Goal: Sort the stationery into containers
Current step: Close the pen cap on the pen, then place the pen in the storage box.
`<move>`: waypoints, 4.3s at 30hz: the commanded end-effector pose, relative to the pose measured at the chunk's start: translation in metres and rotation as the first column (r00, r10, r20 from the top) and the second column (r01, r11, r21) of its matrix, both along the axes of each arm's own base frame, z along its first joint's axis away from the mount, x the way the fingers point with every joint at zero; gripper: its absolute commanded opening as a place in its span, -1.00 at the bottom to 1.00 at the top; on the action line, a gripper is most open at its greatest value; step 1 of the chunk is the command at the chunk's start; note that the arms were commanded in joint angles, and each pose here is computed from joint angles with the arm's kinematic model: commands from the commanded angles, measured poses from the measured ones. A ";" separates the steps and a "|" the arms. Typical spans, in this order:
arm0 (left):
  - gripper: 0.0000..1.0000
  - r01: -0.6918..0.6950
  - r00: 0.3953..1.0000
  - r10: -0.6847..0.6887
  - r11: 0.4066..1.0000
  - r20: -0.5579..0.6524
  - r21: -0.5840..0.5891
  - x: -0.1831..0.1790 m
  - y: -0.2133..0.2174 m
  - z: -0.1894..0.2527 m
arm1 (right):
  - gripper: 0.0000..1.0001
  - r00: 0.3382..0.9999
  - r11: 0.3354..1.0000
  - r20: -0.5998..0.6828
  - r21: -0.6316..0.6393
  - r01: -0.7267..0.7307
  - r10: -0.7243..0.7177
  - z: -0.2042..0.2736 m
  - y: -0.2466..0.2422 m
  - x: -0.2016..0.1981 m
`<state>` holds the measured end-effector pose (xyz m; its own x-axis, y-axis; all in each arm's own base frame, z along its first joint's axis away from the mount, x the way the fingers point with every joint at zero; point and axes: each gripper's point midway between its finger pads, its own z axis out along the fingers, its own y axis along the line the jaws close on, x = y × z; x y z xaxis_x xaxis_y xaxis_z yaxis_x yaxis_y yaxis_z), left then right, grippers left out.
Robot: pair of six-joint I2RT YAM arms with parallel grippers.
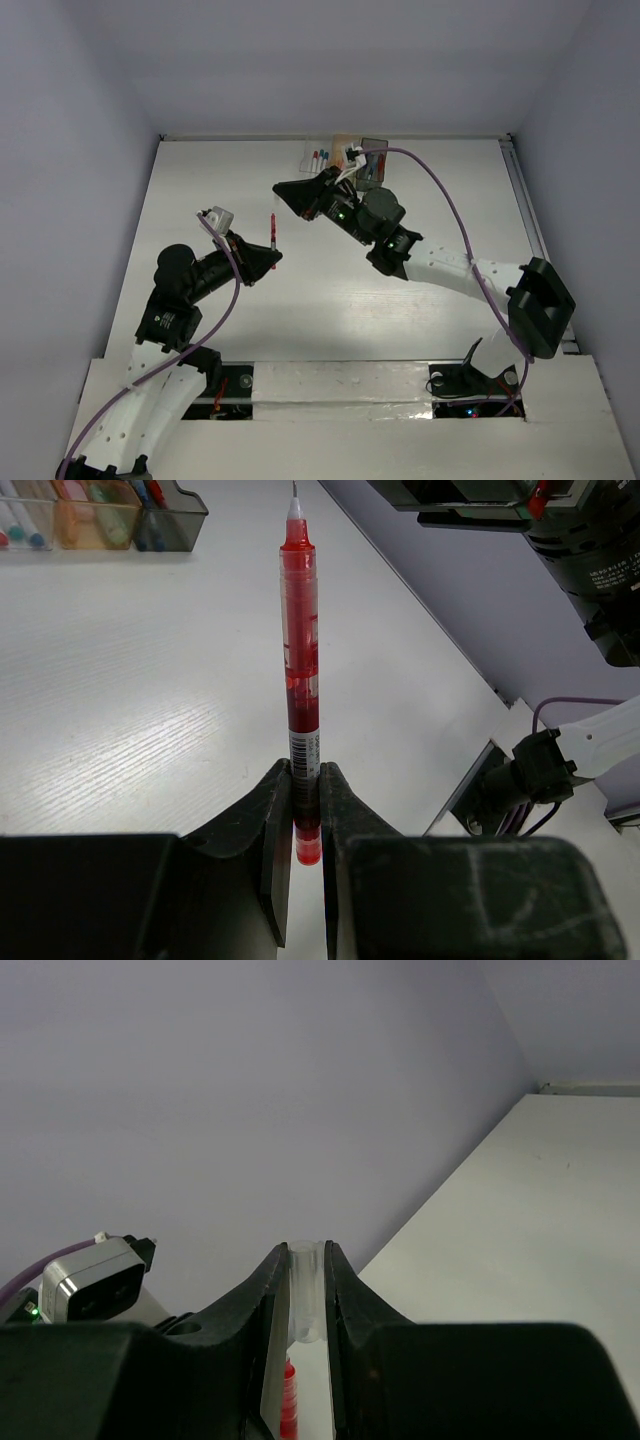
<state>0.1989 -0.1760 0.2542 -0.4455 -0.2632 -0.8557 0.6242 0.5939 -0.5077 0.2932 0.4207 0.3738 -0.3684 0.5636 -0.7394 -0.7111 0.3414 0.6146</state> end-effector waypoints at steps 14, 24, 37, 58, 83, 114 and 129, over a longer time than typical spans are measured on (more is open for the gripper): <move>-1.00 0.008 0.998 -0.008 1.000 0.055 -0.016 0.002 -0.001 0.011 | -1.00 0.997 0.997 0.068 0.064 -0.041 0.036 0.026 0.005 -0.019; -1.00 0.004 0.998 -0.003 1.000 0.058 -0.016 0.002 -0.001 0.012 | -1.00 0.995 0.996 0.067 0.042 -0.077 0.074 0.017 0.009 -0.028; -1.00 -0.008 0.998 0.009 1.000 0.061 -0.018 0.003 0.001 0.013 | -1.00 0.995 0.996 0.059 0.034 -0.083 0.081 0.006 0.007 -0.038; -1.00 -0.010 0.998 0.011 1.000 0.065 -0.016 0.003 0.001 0.013 | -1.00 0.934 0.924 -0.216 -0.199 -0.327 0.284 -0.096 0.021 -0.088; -1.00 -0.044 0.995 0.044 0.999 0.087 -0.006 0.005 0.006 0.018 | -1.00 0.736 0.700 -0.501 -0.310 -0.643 0.455 -0.219 0.010 -0.199; -1.00 0.010 0.998 -0.010 1.000 0.059 -0.012 0.002 0.000 0.011 | 0.41 0.931 0.881 -0.090 -0.302 -0.363 0.353 -0.060 -0.026 -0.112; -1.00 0.052 0.997 -0.050 0.998 0.065 -0.020 -0.003 -0.005 0.012 | 0.17 0.930 0.875 -0.062 -0.321 -0.363 0.363 -0.056 0.025 -0.073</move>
<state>0.1960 -0.1774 0.2429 -0.4670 -0.2467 -0.8492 0.6310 0.5798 -0.5154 0.2160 0.4391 0.2872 -0.5509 0.0733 -0.8313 -0.7865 0.2874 0.5466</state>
